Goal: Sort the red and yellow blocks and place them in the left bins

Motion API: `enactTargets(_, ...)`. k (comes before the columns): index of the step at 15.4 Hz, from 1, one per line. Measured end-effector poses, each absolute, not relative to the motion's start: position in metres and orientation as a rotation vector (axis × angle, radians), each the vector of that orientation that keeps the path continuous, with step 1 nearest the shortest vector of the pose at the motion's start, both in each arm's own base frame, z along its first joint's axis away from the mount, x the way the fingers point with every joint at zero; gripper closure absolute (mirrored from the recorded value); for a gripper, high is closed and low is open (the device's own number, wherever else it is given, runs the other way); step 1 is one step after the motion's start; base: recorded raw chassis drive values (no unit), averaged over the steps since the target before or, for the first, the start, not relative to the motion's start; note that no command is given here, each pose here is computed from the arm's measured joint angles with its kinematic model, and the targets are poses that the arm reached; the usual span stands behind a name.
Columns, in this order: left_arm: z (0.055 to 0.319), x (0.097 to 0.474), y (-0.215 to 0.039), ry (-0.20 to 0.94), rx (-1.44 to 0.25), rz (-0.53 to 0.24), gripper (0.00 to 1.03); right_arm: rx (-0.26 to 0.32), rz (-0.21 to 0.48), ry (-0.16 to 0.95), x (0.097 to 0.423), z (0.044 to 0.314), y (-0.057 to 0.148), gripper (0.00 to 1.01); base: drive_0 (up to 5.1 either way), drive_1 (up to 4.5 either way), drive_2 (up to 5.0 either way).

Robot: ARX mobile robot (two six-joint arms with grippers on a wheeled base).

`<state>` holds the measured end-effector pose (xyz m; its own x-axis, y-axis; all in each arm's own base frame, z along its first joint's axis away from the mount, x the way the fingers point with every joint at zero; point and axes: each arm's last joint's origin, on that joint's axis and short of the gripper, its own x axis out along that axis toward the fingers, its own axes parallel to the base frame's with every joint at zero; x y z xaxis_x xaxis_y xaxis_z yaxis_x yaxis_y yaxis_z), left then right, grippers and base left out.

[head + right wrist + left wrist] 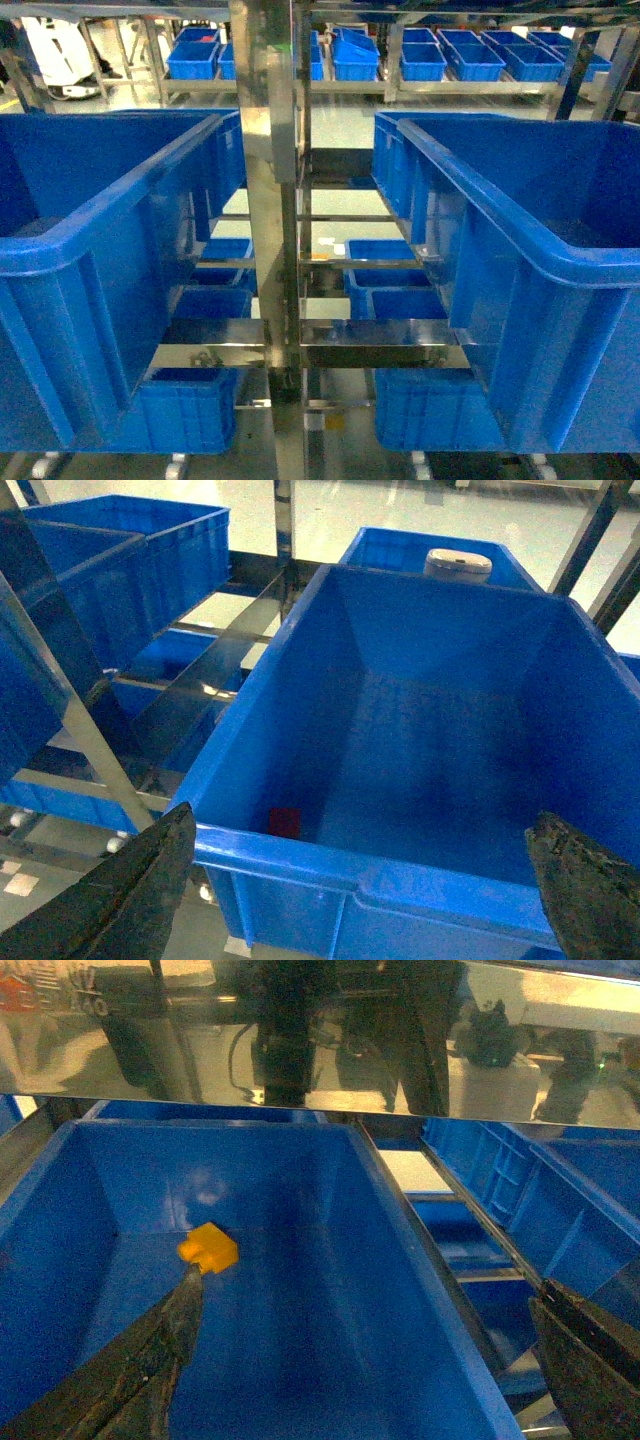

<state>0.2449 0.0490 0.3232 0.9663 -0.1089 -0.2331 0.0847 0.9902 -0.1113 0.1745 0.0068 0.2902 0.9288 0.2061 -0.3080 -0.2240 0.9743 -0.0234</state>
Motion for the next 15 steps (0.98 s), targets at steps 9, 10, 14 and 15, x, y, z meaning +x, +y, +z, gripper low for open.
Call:
enactTargets(9,0.259,0.202,0.023,-0.015,-0.016,-0.005,0.62,-0.017,0.007,-0.004,0.153,0.244,0.001,0.56,0.0,0.0,0.0)
enactTargets(10,0.247,0.195,0.02,-0.005,-0.017,-0.008,0.73,-0.015,0.007,0.011,0.15,0.232,0.001,0.67,0.0,0.0,0.0)
enactTargets(14,0.217,0.17,0.011,0.003,-0.017,-0.003,1.01,-0.012,0.006,-0.002,0.136,0.21,0.001,0.99,0.0,0.0,0.0)
enactTargets(15,0.21,0.164,0.006,0.005,-0.017,0.015,1.01,-0.011,0.006,0.002,0.133,0.203,0.001,0.99,0.0,0.0,0.0)
